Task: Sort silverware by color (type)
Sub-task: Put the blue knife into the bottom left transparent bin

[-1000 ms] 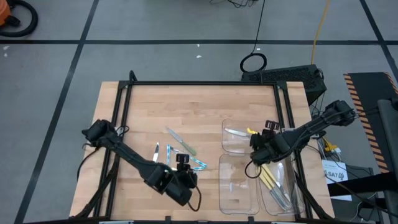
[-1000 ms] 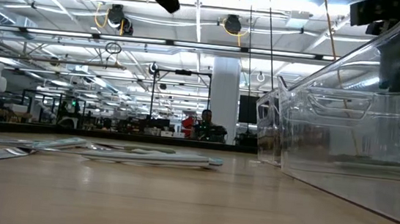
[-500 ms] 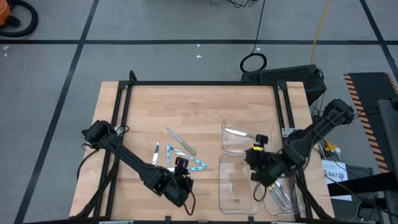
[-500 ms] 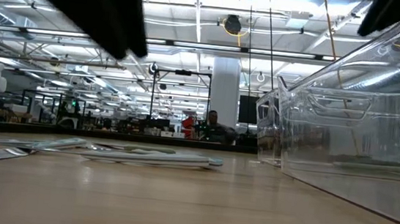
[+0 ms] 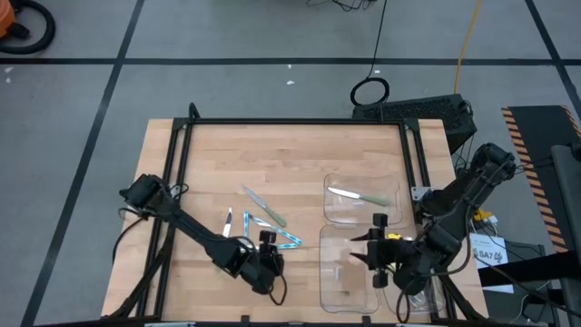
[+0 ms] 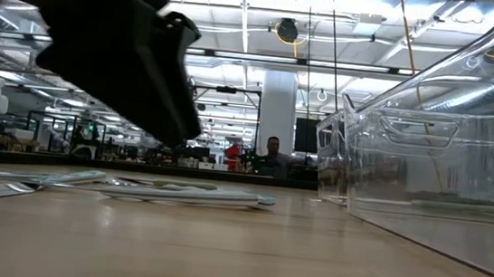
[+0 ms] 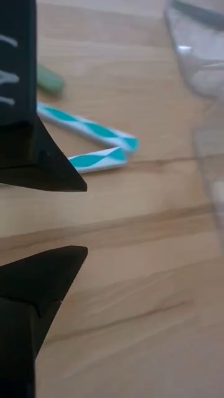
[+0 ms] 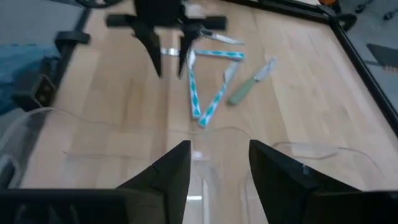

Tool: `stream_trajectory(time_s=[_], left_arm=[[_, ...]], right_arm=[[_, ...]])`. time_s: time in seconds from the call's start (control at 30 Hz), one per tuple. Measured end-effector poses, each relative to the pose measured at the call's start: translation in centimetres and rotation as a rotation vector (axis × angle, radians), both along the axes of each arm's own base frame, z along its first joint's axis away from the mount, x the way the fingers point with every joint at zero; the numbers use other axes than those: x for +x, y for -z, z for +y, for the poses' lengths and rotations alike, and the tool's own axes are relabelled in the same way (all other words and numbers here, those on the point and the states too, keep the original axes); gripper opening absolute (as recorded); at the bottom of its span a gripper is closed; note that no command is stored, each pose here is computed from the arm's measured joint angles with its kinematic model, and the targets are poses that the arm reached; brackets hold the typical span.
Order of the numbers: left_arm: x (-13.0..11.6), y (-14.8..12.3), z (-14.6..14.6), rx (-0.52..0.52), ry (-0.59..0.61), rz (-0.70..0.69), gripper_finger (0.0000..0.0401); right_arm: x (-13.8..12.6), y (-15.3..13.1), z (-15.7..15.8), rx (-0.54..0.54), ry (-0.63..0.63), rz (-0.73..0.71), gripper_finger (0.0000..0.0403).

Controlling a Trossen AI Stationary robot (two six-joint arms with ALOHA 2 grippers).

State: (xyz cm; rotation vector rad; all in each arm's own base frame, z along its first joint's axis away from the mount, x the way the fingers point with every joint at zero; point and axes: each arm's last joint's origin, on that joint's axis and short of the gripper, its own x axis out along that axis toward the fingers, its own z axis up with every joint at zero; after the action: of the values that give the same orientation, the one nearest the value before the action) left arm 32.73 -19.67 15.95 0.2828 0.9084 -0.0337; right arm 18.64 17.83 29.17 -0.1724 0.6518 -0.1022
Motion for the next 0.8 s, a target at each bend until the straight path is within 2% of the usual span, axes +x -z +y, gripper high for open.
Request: stream_trajectory(time_s=[0.1, 0.33, 0.53, 0.8], left_arm=[[0.7, 0.5, 1.1, -0.037, -0.007, -0.037, 0.0161], [0.9, 2.5, 4.4, -0.099, -0.106, -0.008, 0.0161], [0.7, 3.1, 4.6, -0.129, -0.111, -0.029, 0.0161], [0.4, 3.9, 5.5, -0.157, -0.18, -0.005, 0.0161]], right_arm=[[0.0, 0.0, 0.0, 0.006, 0.002, -0.003, 0.0155], [0.3, 0.6, 0.4, -0.014, 0.0, 0.014, 0.0155], [0.6, 1.1, 0.6, -0.044, -0.011, 0.032, 0.0155], [0.6, 1.2, 0.7, -0.047, -0.011, 0.034, 0.0155]])
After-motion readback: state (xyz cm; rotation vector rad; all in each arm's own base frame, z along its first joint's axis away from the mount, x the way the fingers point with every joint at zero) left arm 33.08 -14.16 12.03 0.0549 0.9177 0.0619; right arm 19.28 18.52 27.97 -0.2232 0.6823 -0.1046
